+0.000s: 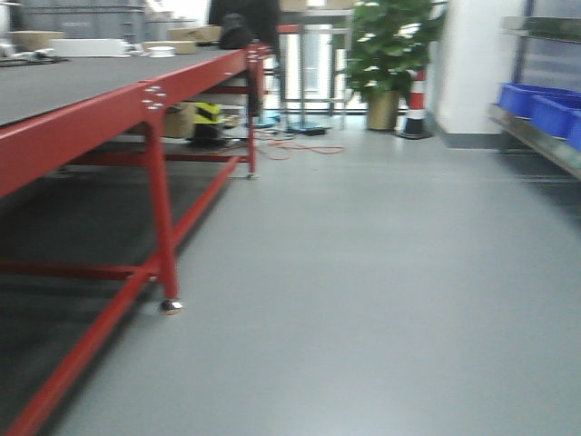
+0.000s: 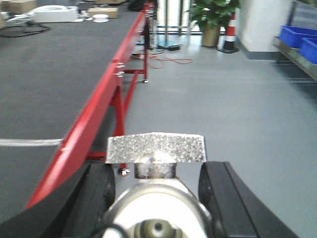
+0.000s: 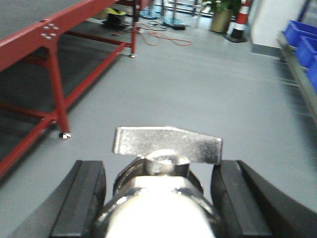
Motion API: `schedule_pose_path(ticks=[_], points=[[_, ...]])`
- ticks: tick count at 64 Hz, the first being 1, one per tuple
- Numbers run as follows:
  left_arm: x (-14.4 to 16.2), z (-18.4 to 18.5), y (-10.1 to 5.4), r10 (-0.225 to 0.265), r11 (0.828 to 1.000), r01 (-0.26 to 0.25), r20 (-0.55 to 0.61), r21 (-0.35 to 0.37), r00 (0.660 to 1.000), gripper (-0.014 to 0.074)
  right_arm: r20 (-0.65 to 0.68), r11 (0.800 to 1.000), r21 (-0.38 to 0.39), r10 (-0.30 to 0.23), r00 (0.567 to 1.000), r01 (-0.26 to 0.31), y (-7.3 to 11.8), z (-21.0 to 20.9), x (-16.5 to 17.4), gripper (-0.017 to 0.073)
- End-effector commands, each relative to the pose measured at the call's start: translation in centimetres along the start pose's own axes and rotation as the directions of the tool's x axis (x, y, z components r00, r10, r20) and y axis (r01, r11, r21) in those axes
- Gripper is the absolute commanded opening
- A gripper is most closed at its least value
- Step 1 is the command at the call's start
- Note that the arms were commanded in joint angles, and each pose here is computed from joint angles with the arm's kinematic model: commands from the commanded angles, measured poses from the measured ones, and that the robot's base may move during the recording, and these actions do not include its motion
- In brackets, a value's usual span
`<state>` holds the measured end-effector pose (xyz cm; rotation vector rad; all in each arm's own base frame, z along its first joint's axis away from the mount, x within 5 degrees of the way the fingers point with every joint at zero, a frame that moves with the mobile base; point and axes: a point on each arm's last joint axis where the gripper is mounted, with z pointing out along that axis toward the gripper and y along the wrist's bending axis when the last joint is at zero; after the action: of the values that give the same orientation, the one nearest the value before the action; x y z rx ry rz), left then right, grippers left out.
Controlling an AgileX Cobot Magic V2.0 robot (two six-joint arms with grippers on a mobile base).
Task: Place valve from conveyor to right shelf box
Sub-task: 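Drive the base away from the conveyor toward the shelf rack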
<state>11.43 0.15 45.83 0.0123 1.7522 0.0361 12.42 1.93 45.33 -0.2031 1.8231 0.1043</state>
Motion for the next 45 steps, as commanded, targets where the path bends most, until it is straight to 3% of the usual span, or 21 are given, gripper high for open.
schedule_pose_path(ticks=[1, 45], points=[[-0.74, -0.38, -0.08, -0.015, 1.000, 0.015, 0.071, 0.010, 0.997, -0.0111, 0.095, 1.000, 0.019, -0.016, 0.995, 0.014, -0.12, -0.53, -1.00, -0.0154], [-0.74, -0.38, -0.08, -0.015, 1.000, 0.015, 0.071, 0.010, 0.997, -0.0111, 0.095, 1.000, 0.019, -0.016, 0.995, 0.014, -0.12, -0.53, -1.00, -0.0154]])
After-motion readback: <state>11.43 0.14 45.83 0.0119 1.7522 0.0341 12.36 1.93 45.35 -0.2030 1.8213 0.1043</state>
